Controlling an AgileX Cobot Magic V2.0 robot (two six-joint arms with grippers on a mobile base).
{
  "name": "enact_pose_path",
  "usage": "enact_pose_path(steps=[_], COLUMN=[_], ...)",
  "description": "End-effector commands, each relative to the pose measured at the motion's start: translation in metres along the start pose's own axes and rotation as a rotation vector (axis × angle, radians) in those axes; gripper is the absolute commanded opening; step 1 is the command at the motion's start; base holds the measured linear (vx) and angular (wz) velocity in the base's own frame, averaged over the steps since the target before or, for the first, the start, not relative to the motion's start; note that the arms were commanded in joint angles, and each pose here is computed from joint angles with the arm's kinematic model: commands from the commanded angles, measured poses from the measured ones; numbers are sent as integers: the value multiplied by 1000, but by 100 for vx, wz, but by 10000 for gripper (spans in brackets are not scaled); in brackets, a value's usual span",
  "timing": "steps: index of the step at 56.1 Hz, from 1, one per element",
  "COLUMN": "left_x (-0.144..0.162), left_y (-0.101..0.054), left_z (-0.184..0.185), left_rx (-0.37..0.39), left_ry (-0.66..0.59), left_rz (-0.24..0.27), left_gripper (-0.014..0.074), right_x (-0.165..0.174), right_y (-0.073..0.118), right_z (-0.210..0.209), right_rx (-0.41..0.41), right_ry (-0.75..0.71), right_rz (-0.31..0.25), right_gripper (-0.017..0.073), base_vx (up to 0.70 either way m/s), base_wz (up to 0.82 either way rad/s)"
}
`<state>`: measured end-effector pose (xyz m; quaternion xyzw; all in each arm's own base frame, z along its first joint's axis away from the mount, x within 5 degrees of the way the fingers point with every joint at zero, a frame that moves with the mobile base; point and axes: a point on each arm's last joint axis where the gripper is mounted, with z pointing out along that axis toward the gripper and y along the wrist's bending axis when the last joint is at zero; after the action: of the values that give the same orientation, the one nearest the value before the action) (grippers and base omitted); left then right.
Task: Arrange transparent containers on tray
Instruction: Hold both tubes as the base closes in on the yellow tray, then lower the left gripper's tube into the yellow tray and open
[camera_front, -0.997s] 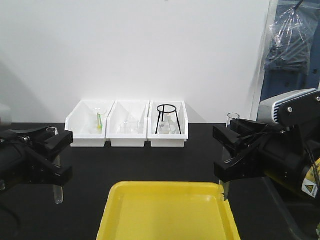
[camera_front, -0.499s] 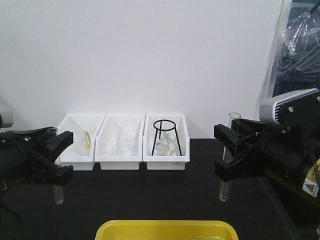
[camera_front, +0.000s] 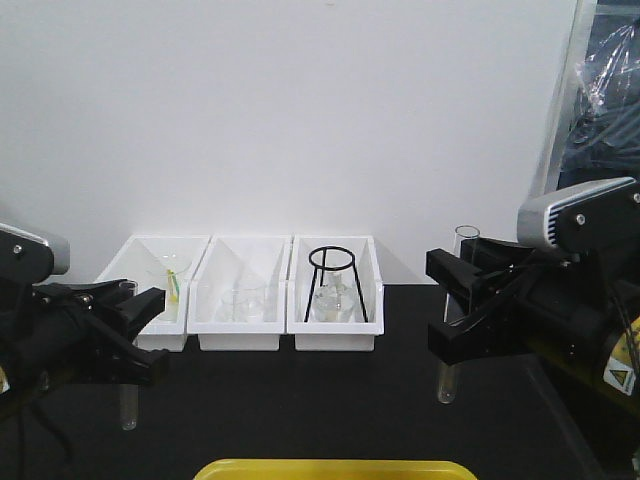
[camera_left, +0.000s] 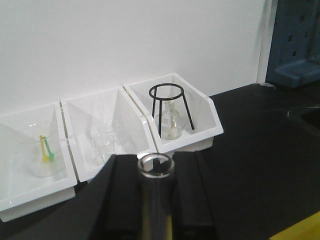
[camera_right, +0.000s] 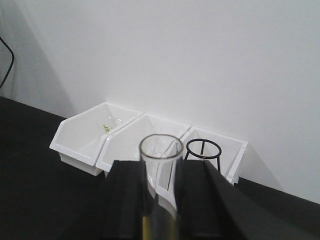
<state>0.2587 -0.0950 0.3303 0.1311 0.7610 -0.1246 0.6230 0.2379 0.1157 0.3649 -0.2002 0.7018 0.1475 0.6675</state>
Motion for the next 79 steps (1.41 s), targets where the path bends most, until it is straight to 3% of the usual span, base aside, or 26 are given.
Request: enact_pose_path(steps=[1,32,33,34,38,51,59,67,74,79], left_x=[-20,-17,-13,-12,-5,-5,-19,-15,-1,10], left_y=[-3,-3,-2,-2,-1,3,2,-13,-27,-32], left_z=[-4,-1,-1,0,0,-3,0,20,44,63], left_rx=[23,22,14,10,-10,-76,-95,-16,69,92], left_ry=[-121,-107,-67,-52,20,196,290,448,555,600], left_rz=[-17,-20,-86,-119,-212,-234,-284,-275,-322,-389], left_gripper=[-6,-6,-6,-6,-6,-3,-3,-3,-1,-1], right_x=[-23,-23,-23,-23,-23,-23,-23,-23,-23,-23], right_y=[2,2,2,2,2,2,2,2,2,2], right_z=[-7,-7,-7,-7,-7,-7,-7,-7,-7,-7], right_rx=[-25,-24,-24,-24,-24,-24,-24,-24,-23,-23], right_ry=[-129,-126,-126,-126,-126,-126,-126,-126,-123,-123], right_rz=[-4,-4,-4,-4,-4,-4,-4,-4,-4,-4], right_gripper=[-13,-13,-13,-13,-13,-13,-13,-13,-13,-13], base_vx=[0,0,0,0,0,0,0,0,0,0], base_wz=[0,0,0,0,0,0,0,0,0,0])
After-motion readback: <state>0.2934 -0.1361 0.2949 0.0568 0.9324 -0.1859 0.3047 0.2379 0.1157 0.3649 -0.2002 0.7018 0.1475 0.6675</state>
